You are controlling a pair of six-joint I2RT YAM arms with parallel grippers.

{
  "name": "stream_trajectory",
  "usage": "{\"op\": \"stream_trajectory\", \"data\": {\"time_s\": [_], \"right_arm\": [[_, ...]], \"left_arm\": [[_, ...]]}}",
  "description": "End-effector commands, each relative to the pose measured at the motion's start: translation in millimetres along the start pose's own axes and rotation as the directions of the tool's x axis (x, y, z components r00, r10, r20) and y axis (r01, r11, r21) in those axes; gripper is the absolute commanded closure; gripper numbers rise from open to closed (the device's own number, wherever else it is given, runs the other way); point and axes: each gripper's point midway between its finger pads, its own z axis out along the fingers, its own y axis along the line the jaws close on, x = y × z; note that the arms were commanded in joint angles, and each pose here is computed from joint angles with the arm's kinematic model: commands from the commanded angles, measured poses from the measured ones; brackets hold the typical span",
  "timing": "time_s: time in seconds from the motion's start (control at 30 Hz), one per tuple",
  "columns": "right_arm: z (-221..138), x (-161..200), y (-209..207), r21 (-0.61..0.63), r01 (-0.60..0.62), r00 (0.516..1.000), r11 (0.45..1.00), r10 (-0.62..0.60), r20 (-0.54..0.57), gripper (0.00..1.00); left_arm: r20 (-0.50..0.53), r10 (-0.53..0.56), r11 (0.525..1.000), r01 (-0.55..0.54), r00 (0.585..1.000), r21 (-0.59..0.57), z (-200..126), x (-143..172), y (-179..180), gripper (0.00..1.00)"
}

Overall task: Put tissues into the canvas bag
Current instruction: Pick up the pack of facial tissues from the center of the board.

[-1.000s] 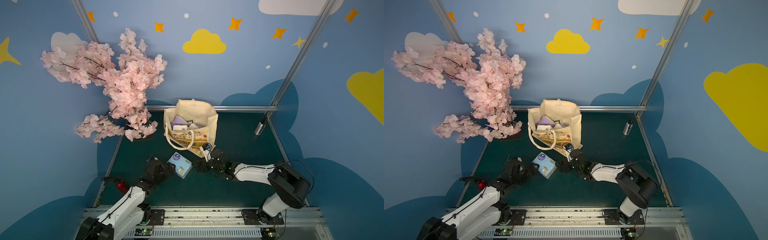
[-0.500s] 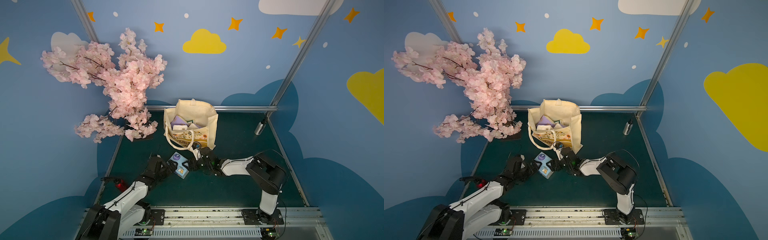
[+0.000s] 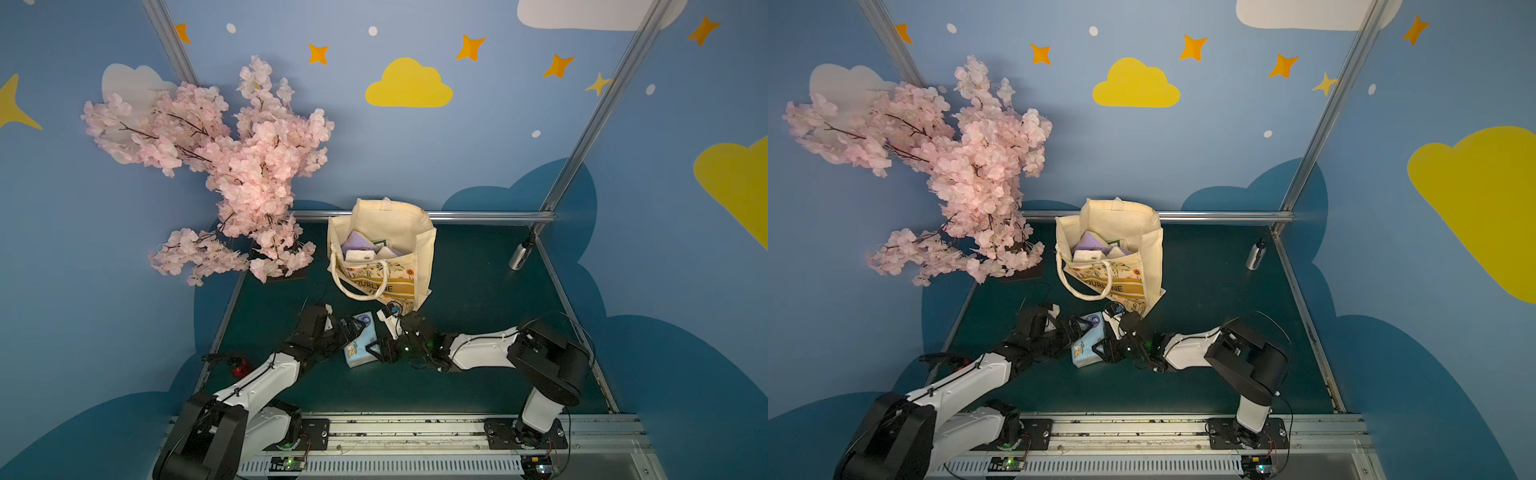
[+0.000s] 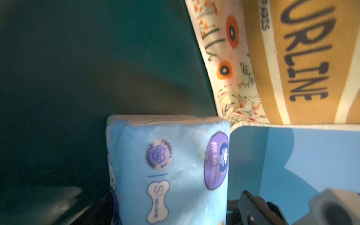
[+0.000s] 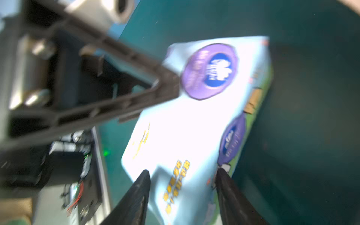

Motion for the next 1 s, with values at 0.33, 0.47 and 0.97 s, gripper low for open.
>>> {"op": "stream_trajectory", "data": {"time_s": [0.33, 0.47, 0.97], "right_arm": [[-46.5, 7.1, -42.3, 0.240, -0.072, 0.997, 0.968, 0.068, 0.026, 0.30], [-34.3, -0.9, -37.3, 0.190, -0.083, 0.996, 0.978, 0.079, 0.030, 0.28], [-16.5, -11.9, -43.8, 0.077, -0.193, 0.981, 0.978, 0.191, 0.039, 0.29]], "left_arm": [[0.061, -0.008, 0.999, 0.011, 0.998, -0.040, -31.8, 17.9, 27.4, 0.00], [0.063, -0.006, 0.998, 0.010, 0.998, -0.065, -32.9, 22.4, 37.9, 0.02], [-0.050, 0.046, 0.997, -0.043, 0.998, 0.065, -4.6, 25.7, 12.7, 0.02]]}}
